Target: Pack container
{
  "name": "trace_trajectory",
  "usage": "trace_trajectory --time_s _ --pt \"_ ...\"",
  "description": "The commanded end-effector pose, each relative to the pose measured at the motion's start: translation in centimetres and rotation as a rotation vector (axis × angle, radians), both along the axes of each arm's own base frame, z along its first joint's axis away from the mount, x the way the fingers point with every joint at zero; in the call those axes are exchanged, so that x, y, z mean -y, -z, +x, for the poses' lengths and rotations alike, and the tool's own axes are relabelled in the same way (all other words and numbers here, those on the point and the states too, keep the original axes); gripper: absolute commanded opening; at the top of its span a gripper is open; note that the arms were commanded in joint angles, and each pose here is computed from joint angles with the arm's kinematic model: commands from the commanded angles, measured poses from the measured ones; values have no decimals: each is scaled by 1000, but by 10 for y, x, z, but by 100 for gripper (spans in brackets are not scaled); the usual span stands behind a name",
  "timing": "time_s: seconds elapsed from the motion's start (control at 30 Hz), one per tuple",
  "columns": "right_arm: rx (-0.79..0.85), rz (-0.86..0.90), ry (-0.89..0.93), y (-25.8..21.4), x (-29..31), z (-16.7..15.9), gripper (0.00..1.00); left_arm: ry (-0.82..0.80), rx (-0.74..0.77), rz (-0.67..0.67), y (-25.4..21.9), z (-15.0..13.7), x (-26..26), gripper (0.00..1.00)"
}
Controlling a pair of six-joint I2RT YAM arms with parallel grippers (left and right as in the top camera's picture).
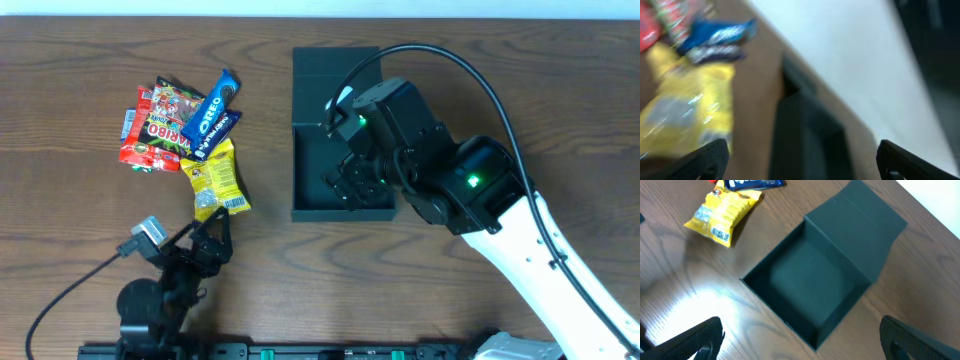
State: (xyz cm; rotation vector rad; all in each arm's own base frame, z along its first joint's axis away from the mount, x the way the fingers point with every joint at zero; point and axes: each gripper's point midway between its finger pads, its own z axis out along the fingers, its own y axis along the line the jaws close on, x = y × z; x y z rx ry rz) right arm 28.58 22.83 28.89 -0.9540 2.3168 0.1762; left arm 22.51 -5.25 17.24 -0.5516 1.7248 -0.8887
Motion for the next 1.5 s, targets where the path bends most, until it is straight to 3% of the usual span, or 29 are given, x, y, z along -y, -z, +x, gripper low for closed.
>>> trace_trajectory --time_s 0.0,0.2,0.37,0.53,0.73,1.03,1.33,1.47 --pt "15 5 16 -4 9 5 99 22 73 38 -18 -1 3 96" --pt "38 42 95 -10 29 29 99 24 19 233 -23 6 -3 96" --pt "69 63 178 -15 52 52 99 15 -106 474 -35 31 -18 96" --pt "119 70 238 -20 75 77 99 2 -235 707 -48 70 -39 96" --pt "148 72 312 -15 98 107 99 70 -341 954 -50 143 -52 96" --pt "63 20 392 27 127 135 99 282 -488 1118 26 244 -46 96" --pt "36 6 431 40 143 144 99 457 -578 1296 103 268 -28 100" --pt "37 6 441 39 147 145 99 464 -624 1349 127 270 -32 91"
